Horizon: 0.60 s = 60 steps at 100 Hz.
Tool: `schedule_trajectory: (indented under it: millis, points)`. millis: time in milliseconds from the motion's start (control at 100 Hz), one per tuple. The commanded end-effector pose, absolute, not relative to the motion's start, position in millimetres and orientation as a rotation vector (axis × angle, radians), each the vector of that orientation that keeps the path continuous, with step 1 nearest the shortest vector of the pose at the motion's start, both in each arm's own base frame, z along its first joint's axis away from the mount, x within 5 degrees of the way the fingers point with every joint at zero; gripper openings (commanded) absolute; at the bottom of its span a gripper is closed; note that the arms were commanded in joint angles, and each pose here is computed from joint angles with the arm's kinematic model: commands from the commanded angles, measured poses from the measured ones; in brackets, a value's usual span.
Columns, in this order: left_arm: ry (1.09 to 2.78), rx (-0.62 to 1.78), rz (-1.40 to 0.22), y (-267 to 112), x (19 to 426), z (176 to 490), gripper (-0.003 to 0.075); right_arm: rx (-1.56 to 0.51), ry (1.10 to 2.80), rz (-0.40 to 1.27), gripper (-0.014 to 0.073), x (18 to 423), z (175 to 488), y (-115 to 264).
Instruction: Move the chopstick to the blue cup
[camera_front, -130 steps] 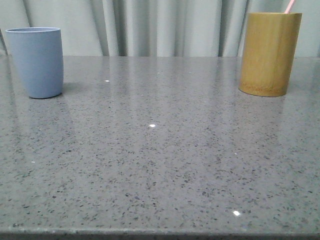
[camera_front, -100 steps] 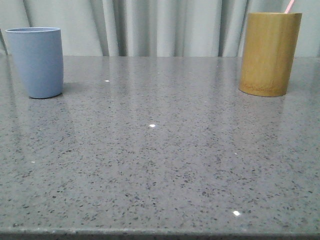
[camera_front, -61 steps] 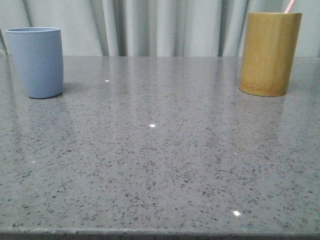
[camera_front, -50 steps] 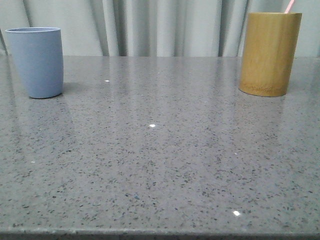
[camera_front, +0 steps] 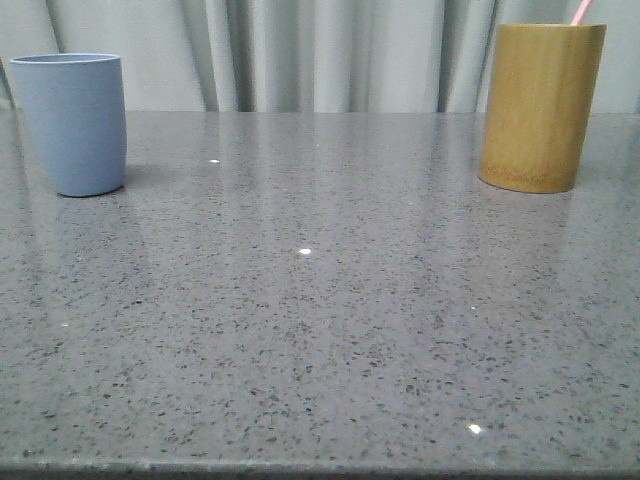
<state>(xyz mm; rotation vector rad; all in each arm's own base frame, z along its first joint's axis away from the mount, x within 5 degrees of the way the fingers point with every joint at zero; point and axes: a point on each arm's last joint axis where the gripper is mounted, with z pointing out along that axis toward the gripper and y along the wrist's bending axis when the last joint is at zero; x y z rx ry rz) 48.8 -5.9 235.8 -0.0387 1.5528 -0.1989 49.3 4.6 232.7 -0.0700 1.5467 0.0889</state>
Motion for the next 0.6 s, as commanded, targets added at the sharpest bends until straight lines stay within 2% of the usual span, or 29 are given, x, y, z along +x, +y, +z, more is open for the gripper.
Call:
schedule_trajectory:
  millis: [0, 140, 360, 590]
  points:
    - [1.422, -0.073, -0.252, -5, 40, 275, -0.0019, -0.053, 1.479, 0.103, -0.0067, 44, 266, 4]
    - [1.567, -0.076, -0.305, -10, 42, 303, -0.0019, -0.05, 1.556, 0.097, -0.0067, 42, 296, 3]
    - [1.92, -0.038, -0.324, -17, 63, 339, -0.0019, -0.048, 1.692, 0.087, -0.0067, 46, 337, 3]
    - [1.995, -0.02, -0.33, -20, 84, 374, -0.0019, -0.047, 1.843, 0.076, -0.0067, 55, 356, 3]
